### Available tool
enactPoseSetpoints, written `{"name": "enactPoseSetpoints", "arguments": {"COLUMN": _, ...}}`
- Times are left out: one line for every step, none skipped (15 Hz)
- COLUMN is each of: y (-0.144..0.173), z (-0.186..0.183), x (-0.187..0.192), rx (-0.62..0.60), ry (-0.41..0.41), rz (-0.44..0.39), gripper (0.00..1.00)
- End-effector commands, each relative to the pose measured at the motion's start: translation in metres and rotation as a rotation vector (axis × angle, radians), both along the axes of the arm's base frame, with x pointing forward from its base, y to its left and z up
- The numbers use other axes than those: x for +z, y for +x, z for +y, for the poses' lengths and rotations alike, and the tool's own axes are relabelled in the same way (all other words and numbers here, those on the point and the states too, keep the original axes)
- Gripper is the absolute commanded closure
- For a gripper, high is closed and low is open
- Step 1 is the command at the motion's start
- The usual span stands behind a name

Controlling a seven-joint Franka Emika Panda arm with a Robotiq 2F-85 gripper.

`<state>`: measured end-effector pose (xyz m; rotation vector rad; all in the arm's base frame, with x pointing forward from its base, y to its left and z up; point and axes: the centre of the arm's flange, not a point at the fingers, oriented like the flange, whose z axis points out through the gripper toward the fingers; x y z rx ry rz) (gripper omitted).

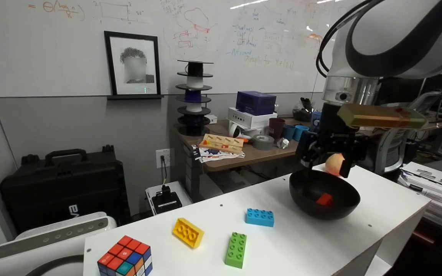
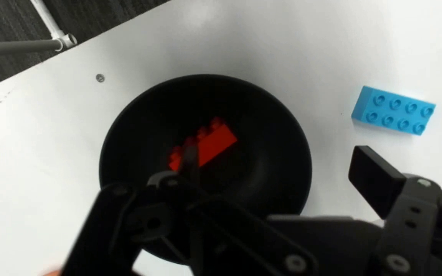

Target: Put the Legos in the bowl

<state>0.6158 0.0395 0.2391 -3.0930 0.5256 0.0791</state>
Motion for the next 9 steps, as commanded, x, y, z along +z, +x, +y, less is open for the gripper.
{"name": "enactPoseSetpoints", "arguments": {"y": -0.021, "z": 0.031, "x": 0.026, "rx": 0.193, "ry": -0.056, "rz": 0.024, "gripper": 0.00}}
{"name": "enactPoseSetpoints", "arguments": {"y": -0.022, "z": 0.040, "x": 0.025, "rx": 0.242, "ry": -0.076, "rz": 0.036, "gripper": 0.00}}
{"name": "enactPoseSetpoints", "arguments": {"y": -0.023, "z": 0.050, "x": 0.020, "rx": 0.292, "ry": -0.097, "rz": 0.042, "gripper": 0.00}}
{"name": "enactPoseSetpoints", "arguments": {"y": -0.025, "z": 0.061, "x": 0.016, "rx": 0.345, "ry": -0.109, "rz": 0.050, "gripper": 0.00}}
{"name": "enactPoseSetpoints", "arguments": {"y": -0.025, "z": 0.074, "x": 0.009, "rx": 0.396, "ry": -0.128, "rz": 0.056, "gripper": 0.00}}
{"name": "enactPoseSetpoints", "arguments": {"y": -0.026, "z": 0.085, "x": 0.004, "rx": 0.446, "ry": -0.147, "rz": 0.058, "gripper": 0.00}}
{"name": "enactPoseSetpoints", "arguments": {"y": -0.026, "z": 0.097, "x": -0.003, "rx": 0.499, "ry": -0.163, "rz": 0.066, "gripper": 0.00}}
{"name": "enactPoseSetpoints", "arguments": {"y": -0.026, "z": 0.108, "x": -0.009, "rx": 0.550, "ry": -0.183, "rz": 0.067, "gripper": 0.00}}
{"name": "enactPoseSetpoints", "arguments": {"y": -0.023, "z": 0.117, "x": -0.017, "rx": 0.600, "ry": -0.201, "rz": 0.079, "gripper": 0.00}}
